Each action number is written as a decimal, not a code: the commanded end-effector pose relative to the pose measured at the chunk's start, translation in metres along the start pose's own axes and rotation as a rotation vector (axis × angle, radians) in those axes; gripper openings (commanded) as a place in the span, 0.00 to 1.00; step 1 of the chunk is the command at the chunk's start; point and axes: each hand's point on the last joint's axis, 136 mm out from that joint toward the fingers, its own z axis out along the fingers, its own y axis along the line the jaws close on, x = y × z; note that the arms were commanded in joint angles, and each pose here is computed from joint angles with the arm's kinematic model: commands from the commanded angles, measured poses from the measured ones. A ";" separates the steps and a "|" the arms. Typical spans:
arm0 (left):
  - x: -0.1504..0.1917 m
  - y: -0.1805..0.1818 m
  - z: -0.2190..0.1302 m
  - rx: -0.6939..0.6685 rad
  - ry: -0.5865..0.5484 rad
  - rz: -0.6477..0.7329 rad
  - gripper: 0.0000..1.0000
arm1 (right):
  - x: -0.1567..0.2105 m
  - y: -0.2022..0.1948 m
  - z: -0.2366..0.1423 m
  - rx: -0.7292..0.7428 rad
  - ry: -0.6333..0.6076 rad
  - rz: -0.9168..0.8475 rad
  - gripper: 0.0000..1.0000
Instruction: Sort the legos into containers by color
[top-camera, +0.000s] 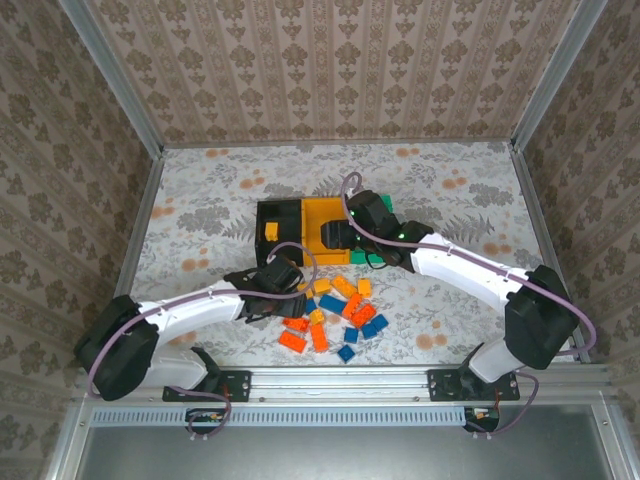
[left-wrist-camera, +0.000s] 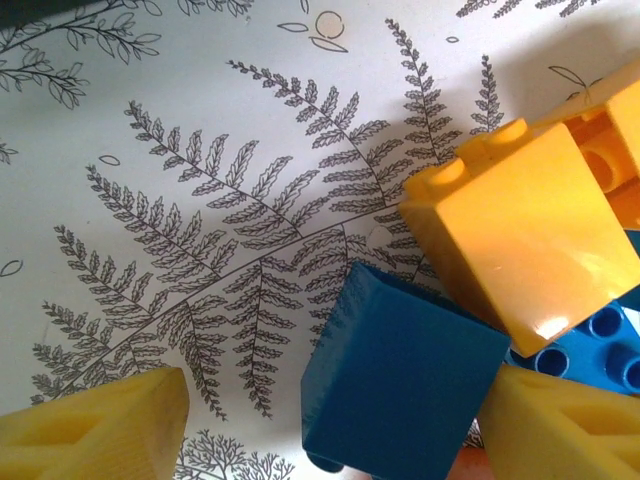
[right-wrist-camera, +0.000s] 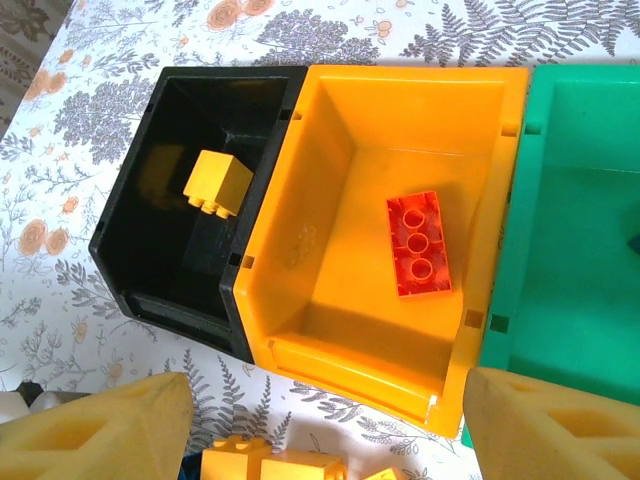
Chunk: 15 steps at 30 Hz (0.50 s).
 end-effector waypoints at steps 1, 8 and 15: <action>-0.014 0.000 0.000 -0.007 -0.031 0.017 0.76 | -0.005 -0.005 -0.008 0.011 -0.036 0.015 0.73; -0.021 -0.002 0.003 -0.008 -0.037 0.025 0.64 | -0.004 -0.009 -0.011 0.023 -0.039 0.018 0.73; -0.019 0.002 0.003 -0.017 -0.038 0.017 0.47 | -0.007 -0.013 -0.018 0.031 -0.069 0.046 0.73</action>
